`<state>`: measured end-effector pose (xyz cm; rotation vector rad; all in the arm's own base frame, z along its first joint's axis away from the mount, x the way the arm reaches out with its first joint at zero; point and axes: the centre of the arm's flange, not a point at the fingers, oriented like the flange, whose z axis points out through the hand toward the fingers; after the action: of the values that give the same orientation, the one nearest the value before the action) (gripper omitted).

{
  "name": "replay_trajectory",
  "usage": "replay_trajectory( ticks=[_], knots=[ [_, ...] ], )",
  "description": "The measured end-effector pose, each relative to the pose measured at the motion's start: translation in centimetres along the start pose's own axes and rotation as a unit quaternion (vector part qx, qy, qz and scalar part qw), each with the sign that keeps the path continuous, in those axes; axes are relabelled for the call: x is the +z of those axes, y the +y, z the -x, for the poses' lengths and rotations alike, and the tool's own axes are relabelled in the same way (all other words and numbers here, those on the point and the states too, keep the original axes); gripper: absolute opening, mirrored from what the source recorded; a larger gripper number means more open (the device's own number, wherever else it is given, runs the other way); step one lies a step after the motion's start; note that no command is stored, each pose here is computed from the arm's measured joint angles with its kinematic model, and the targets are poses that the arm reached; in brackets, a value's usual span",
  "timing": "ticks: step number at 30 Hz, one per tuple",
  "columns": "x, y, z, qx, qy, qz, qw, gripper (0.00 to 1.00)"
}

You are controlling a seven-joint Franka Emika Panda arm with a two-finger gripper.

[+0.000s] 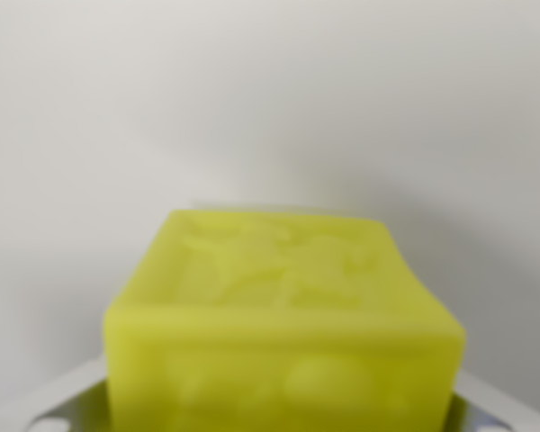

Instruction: Pick yellow cube

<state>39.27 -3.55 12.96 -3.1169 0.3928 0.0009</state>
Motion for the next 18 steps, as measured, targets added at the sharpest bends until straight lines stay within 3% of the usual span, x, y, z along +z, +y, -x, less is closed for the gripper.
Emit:
replay_trajectory(
  ticks=[18],
  knots=[
    [-4.5,0.0,0.0,0.000,0.0000,-0.0001,1.0000,0.00]
  ],
)
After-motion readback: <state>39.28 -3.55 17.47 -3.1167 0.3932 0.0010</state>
